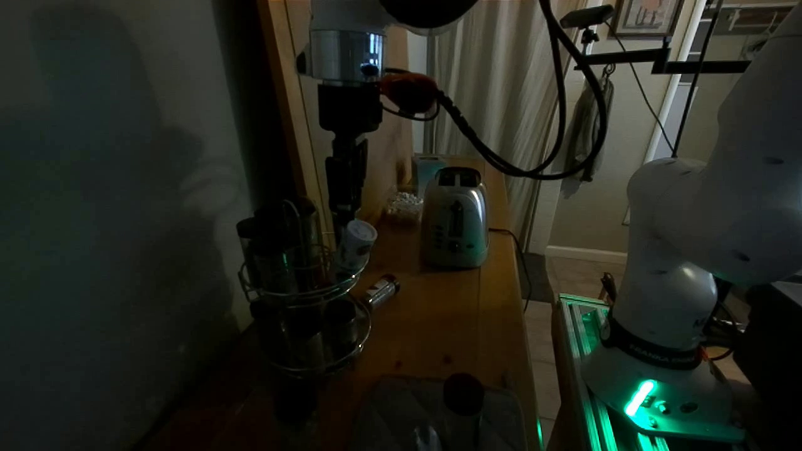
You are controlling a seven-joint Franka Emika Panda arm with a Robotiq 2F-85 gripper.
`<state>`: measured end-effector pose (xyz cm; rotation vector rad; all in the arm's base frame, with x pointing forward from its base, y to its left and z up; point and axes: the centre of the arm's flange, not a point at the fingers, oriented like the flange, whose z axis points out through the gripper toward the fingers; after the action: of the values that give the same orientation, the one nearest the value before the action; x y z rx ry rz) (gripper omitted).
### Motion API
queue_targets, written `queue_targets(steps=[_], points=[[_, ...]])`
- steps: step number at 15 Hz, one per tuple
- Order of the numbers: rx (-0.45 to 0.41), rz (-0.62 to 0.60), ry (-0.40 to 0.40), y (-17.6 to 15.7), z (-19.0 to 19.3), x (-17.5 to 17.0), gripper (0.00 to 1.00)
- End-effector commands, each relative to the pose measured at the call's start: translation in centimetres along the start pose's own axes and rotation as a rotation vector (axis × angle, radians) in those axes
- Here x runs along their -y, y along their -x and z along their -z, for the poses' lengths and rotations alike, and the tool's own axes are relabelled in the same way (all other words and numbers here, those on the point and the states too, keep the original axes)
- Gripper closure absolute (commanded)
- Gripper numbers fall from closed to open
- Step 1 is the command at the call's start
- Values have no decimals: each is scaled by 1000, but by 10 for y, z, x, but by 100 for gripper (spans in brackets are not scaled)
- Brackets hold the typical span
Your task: Pick up the spice bottle on the left of the the white bottle and put it on the right of the white bottle on the top shelf of the circular spice rack
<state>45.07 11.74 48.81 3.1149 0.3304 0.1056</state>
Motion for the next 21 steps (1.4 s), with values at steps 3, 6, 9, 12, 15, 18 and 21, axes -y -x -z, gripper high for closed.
queue_targets(steps=[3,6,9,12,15,18,21], points=[[13,-17,-22,12,-10,10,76],[13,-32,-20,13,-9,14,76],[22,-79,-20,15,-9,16,76],[24,-104,-15,15,-11,15,26],[26,-117,-13,16,-13,13,12],[27,-129,-11,17,-14,11,0],[18,-143,-2,15,-12,7,0]])
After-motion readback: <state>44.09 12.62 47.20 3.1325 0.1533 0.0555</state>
